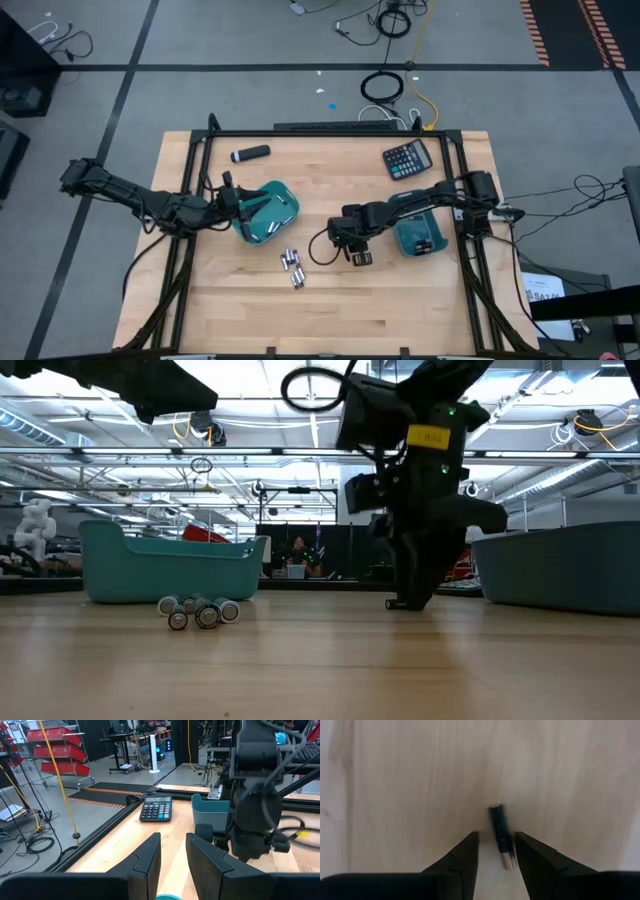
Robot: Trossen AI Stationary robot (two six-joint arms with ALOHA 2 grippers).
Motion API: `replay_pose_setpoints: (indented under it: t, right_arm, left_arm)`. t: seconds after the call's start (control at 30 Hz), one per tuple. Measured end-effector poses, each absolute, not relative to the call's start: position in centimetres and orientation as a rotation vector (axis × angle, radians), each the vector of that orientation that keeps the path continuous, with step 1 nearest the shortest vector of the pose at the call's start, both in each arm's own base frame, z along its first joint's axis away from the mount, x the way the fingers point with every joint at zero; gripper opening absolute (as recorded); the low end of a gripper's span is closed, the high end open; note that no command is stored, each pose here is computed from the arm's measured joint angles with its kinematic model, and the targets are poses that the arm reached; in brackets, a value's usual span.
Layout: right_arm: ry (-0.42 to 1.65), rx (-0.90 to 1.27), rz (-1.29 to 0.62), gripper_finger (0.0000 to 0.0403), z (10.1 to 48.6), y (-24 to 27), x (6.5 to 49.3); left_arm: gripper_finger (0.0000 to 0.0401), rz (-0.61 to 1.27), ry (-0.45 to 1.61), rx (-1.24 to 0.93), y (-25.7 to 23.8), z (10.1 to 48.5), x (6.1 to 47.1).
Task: Sort batteries
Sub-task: Put the black battery into the blue bin
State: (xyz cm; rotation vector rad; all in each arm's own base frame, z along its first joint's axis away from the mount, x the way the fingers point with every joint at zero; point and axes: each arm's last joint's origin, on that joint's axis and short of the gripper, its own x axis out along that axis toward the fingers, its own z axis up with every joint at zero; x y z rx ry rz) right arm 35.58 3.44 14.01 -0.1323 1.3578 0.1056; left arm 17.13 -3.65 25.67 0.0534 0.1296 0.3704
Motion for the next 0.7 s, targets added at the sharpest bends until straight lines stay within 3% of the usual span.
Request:
replay_pose_setpoints:
  t: [0.17, 0.33, 0.53, 0.7]
  right_arm:
    - [1.415, -0.138, 0.115, 0.0105, 12.6, 3.7, 35.7]
    - [1.442, -0.156, 0.117, 0.0017, 12.7, 4.2, 35.3]
    - [1.463, -0.130, 0.112, 0.0006, 15.0, 4.8, 33.8]
    - [1.396, -0.143, -0.012, 0.0003, 19.7, 4.2, 32.0]
  left_arm:
    - [0.0102, 0.370, 0.133, 0.057, -3.6, 25.6, 17.1]
    - [0.0102, 0.370, 0.137, 0.058, -3.6, 25.6, 17.1]
    - [0.0102, 0.370, 0.136, 0.056, -3.6, 25.6, 17.1]
    - [0.0102, 0.369, 0.134, 0.055, -3.7, 25.6, 17.1]
